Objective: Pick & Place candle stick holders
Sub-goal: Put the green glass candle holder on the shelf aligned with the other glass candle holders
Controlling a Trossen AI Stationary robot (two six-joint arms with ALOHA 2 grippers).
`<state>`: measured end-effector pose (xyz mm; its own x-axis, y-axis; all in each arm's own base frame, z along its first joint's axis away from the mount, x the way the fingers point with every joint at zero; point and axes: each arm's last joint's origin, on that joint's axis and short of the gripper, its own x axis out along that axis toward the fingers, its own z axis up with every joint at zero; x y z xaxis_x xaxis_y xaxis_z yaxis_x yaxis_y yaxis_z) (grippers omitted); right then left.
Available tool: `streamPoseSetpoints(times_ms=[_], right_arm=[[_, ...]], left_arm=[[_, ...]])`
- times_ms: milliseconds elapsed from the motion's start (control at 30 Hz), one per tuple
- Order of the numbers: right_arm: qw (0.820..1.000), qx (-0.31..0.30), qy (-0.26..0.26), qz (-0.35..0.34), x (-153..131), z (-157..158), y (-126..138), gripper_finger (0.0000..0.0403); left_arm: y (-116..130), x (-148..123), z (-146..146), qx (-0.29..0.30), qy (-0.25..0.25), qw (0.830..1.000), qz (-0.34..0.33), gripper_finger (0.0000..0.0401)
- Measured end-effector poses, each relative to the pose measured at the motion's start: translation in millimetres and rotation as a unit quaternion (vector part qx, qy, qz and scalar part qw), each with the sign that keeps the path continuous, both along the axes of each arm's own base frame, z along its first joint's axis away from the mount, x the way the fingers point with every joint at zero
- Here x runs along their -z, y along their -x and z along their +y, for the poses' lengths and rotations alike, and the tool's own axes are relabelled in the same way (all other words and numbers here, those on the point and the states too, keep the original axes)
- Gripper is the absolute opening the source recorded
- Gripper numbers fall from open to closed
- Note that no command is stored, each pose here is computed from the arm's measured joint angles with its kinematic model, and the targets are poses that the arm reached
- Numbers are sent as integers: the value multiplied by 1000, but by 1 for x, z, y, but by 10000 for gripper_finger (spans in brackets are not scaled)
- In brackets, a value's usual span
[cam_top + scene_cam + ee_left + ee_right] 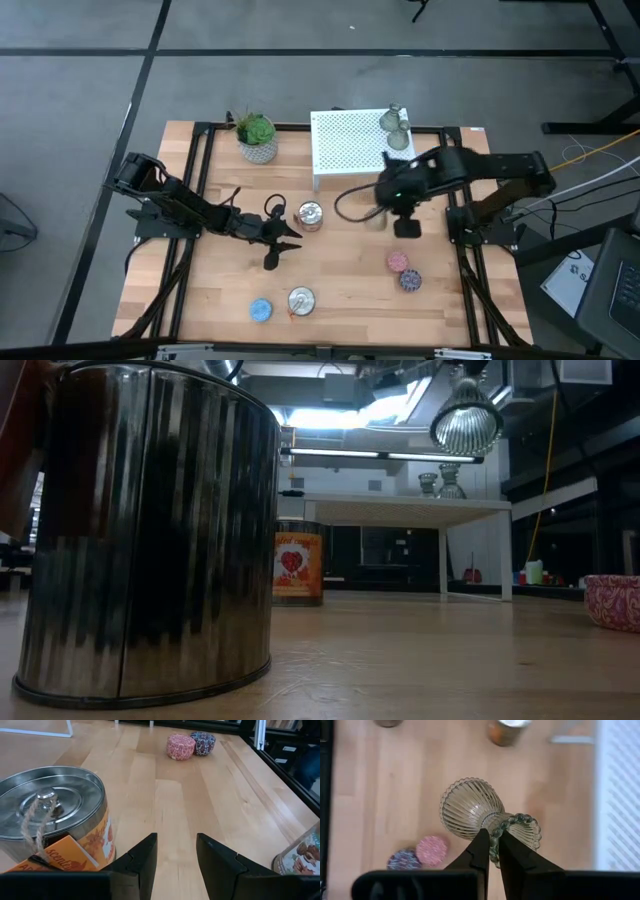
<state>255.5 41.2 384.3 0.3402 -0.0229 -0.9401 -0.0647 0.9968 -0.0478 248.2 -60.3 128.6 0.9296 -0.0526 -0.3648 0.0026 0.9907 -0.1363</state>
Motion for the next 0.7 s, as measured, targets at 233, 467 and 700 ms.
streamPoseSetpoints(times_ms=[233, 467, 700], right_arm=[[997, 72, 30, -6, -18, -15, 35, 28], [991, 128, 42, -17, -26, -34, 51, 28], [987, 152, 50, -12, -26, -54, 51, 28]], left_arm=[[0, 0, 0, -2, -8, 1000, -1, 132], [0, 0, 1, -7, -18, 1000, 1, 132], [0, 1, 1, -3, -30, 1000, 1, 132]])
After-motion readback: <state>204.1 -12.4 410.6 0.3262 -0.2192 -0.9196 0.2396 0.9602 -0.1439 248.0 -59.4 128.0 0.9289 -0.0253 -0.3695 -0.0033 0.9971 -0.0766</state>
